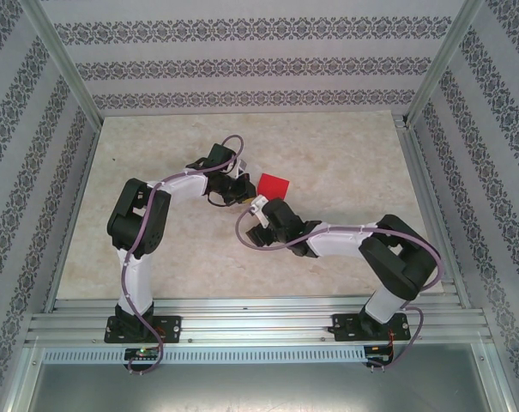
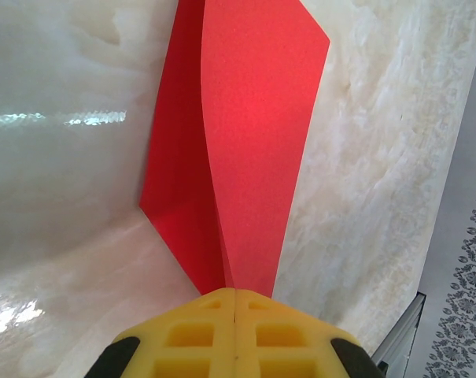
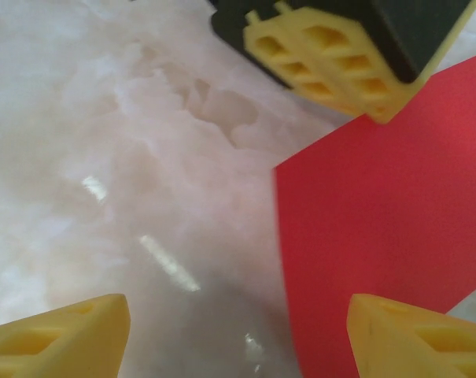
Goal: Fold a paper plane with a square sheet of paper (fold left side to right side)
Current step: Third fold the triangle at the center of the table.
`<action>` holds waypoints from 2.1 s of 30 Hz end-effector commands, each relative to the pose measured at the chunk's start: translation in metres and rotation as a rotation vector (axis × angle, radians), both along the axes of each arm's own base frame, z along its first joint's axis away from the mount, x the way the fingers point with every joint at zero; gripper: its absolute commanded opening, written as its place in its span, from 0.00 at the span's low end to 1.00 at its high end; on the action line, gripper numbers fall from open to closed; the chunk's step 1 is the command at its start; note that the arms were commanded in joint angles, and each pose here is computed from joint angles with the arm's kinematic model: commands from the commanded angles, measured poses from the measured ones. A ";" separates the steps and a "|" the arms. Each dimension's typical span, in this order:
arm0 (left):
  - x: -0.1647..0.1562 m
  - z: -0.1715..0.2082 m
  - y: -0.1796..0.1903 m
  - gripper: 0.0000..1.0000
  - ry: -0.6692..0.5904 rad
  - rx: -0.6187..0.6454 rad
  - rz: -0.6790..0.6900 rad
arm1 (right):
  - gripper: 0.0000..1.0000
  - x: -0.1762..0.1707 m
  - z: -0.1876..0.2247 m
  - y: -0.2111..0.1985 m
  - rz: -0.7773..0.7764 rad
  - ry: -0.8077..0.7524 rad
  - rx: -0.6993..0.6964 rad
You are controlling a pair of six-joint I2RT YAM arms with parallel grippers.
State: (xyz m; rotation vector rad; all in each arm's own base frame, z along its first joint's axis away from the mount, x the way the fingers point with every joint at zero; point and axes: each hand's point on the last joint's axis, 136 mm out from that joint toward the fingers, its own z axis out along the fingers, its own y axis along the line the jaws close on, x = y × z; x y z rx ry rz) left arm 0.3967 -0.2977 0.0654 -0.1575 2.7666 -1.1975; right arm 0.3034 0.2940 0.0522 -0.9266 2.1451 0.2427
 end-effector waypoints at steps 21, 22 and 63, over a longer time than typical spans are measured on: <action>0.012 0.083 0.037 0.44 -0.209 0.027 0.017 | 0.00 0.004 0.016 0.002 0.082 0.111 0.101; 0.014 0.089 0.038 0.43 -0.227 0.029 0.016 | 0.00 0.001 0.016 0.004 0.094 0.121 0.111; 0.030 -0.062 -0.054 0.18 0.014 0.081 -0.223 | 0.00 0.034 -0.002 -0.045 -0.138 0.440 0.448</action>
